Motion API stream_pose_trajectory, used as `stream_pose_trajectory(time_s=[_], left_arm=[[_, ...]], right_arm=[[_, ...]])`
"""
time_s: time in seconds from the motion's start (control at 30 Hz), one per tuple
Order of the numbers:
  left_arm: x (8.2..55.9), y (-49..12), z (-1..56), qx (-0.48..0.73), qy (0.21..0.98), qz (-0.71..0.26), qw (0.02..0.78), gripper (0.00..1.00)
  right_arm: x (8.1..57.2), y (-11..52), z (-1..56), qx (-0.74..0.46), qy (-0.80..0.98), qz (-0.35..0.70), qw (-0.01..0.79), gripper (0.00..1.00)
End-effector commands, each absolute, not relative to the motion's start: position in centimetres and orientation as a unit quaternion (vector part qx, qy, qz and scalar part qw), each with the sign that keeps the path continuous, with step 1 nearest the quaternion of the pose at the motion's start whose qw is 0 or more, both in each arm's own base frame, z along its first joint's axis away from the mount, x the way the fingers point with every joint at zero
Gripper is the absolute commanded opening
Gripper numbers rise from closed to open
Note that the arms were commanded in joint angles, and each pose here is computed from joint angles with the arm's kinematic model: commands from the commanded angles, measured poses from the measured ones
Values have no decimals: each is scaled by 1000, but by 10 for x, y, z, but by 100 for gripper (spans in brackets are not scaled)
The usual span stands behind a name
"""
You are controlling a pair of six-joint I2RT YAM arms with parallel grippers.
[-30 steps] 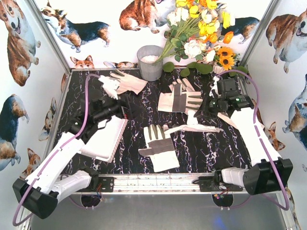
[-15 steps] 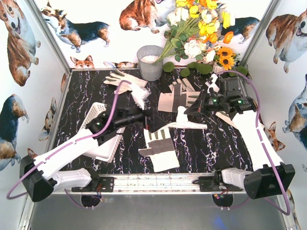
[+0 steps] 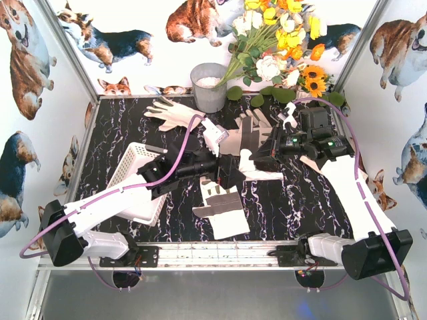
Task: Put the gloves into the storage basket
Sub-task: Place the glove at the center of the board.
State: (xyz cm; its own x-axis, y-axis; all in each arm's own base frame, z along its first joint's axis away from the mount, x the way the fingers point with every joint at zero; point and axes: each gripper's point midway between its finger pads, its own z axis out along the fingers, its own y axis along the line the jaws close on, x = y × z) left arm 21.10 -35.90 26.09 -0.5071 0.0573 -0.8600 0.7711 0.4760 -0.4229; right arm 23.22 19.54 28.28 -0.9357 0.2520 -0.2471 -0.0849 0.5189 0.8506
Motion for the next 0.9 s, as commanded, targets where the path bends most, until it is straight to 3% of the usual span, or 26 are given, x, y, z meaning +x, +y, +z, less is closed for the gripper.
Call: stream_pose_trajectory(time_s=[0.0, 0.2, 0.53, 0.7, 0.87], left_arm=[[213, -363, 276, 284, 740, -431, 432, 93], [229, -321, 299, 218, 741, -385, 506, 100], [263, -246, 292, 122, 787, -317, 515, 100], [274, -223, 283, 79, 797, -305, 516, 100], [279, -205, 267, 42, 810, -297, 504, 100]], right_arm=[[239, 194, 310, 36, 839, 491, 231, 0], [260, 141, 280, 100, 879, 329, 330, 0], [294, 47, 243, 208, 880, 137, 405, 0], [299, 44, 201, 243, 869, 130, 412, 0], [291, 89, 139, 241, 893, 191, 329, 0]])
